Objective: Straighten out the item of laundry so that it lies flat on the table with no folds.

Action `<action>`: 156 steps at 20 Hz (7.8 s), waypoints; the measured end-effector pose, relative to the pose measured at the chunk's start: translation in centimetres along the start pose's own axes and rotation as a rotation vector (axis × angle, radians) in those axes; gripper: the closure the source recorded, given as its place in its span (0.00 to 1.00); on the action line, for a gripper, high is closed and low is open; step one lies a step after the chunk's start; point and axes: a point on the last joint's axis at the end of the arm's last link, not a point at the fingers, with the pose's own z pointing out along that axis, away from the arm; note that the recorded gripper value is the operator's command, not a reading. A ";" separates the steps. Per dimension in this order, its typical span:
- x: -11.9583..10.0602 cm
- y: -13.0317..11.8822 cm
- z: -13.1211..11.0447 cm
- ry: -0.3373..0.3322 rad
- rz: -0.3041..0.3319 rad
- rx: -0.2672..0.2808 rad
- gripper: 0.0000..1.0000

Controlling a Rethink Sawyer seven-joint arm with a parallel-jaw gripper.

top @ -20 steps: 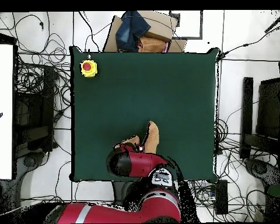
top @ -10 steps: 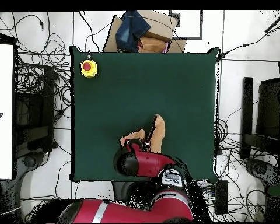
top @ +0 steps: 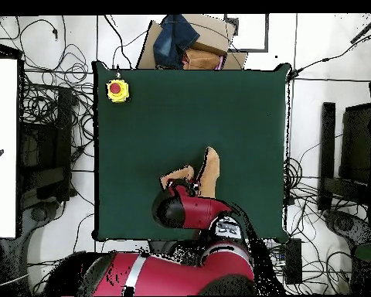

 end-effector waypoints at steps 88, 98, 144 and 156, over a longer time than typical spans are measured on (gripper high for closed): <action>-5.3 8.1 13.3 -0.294 -0.019 -0.074 1.00; -6.7 5.5 13.1 -0.312 0.016 -0.058 0.00; -7.2 0.2 12.7 -0.331 0.023 -0.041 0.00; -6.6 2.2 10.7 -0.246 -0.001 -0.058 0.00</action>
